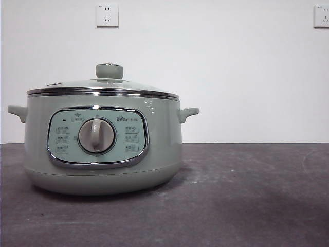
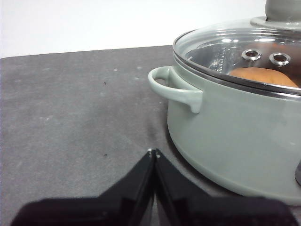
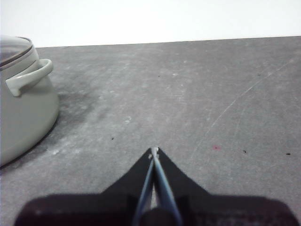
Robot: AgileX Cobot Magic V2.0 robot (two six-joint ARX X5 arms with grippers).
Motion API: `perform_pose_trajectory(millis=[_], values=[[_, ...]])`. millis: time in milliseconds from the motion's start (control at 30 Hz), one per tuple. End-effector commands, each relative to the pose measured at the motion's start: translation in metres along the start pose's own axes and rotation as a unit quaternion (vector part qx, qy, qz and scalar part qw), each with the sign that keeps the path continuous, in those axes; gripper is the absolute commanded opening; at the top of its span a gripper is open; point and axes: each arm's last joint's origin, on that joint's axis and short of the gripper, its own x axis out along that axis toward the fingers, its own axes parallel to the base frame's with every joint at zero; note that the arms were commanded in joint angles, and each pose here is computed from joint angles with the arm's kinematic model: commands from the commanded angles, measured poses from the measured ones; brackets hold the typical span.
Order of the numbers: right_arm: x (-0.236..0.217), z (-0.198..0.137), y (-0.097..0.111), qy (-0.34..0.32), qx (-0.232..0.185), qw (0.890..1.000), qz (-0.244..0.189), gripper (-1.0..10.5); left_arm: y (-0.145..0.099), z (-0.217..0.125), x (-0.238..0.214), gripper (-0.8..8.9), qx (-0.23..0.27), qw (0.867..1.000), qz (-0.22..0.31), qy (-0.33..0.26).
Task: Pick up the potato,open the lid,put the potato in the pot,close the lid
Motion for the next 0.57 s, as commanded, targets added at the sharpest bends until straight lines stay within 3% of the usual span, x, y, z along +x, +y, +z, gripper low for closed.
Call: perform_pose_trajectory(millis=[33,567], values=[[0.0016,-0.0049,-0.0003,0.005,0.004,1.000,-0.001,0.0,0.0002,-0.0046,0.0012,-0.03,-0.003,1.000,0.002,0.007],[0.0016,-0.0049,-0.0003,0.005,0.004,1.000,-0.001,0.0,0.0002,-0.0046,0.0012,-0.03,-0.003,1.000,0.002,0.007]])
